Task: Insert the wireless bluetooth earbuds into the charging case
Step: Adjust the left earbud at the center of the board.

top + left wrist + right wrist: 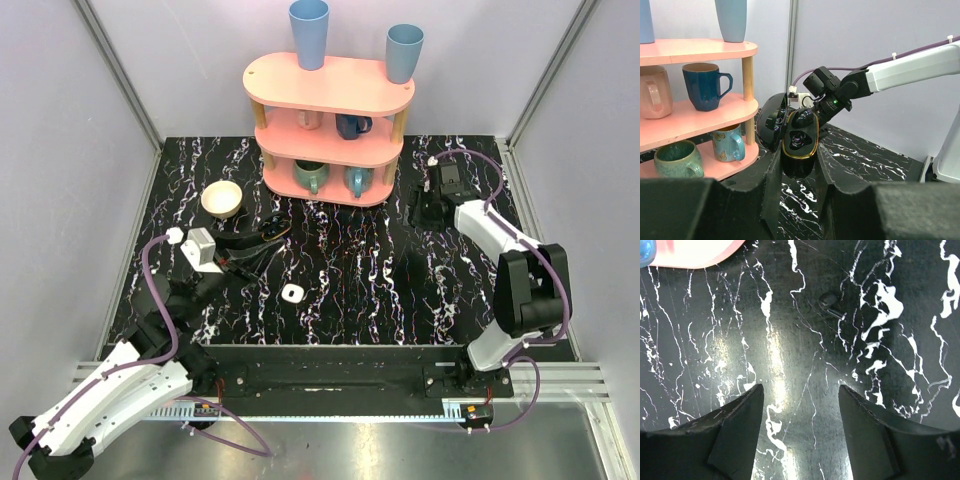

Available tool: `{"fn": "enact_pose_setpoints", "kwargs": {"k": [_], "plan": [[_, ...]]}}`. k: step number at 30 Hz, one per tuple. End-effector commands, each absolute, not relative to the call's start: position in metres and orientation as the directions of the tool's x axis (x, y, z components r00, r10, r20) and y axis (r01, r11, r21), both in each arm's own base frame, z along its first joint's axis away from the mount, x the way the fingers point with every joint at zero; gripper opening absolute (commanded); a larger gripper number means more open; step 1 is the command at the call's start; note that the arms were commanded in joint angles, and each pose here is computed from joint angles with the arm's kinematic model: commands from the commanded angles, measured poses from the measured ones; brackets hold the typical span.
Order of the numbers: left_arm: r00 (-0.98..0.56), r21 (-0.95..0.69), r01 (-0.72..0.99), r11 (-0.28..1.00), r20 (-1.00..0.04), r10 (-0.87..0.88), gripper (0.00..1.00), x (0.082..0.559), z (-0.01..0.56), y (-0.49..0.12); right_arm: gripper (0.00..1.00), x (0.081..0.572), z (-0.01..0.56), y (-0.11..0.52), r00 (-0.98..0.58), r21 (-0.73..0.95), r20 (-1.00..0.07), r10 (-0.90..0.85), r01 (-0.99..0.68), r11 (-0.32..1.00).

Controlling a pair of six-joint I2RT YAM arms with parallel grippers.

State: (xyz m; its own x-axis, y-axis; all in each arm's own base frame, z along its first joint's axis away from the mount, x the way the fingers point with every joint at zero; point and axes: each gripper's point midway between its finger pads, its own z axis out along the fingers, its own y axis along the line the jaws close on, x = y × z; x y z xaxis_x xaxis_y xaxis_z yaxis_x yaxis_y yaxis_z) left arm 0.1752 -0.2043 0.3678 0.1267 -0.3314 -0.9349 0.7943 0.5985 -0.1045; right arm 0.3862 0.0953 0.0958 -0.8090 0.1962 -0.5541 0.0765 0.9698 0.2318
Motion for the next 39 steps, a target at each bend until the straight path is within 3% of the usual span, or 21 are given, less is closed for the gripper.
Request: {"fn": "enact_pose_setpoints", "kwargs": {"k": [1,12,27,39], "plan": [[0.181,-0.089,0.782,0.617,-0.915,-0.361,0.0,0.172,0.388,-0.195,0.7,0.418,0.117,0.104,-0.753,0.286,-0.631,0.188,0.0,0.958],[0.186,-0.075,0.776,0.626,-0.922,-0.341,0.0,0.176,0.386,-0.197,0.71,0.454,0.088,0.089,-0.768,0.289,-0.608,0.2,0.02,0.957],[0.182,-0.079,0.765,0.639,-0.926,-0.332,0.0,0.179,0.382,-0.195,0.72,0.465,0.06,0.108,-0.814,0.382,-0.544,0.202,-0.026,0.924],[0.175,-0.081,0.768,0.635,-0.928,-0.33,0.0,0.179,0.381,-0.197,0.72,0.459,0.042,0.104,-0.831,0.362,-0.519,0.198,-0.004,0.932]]}}
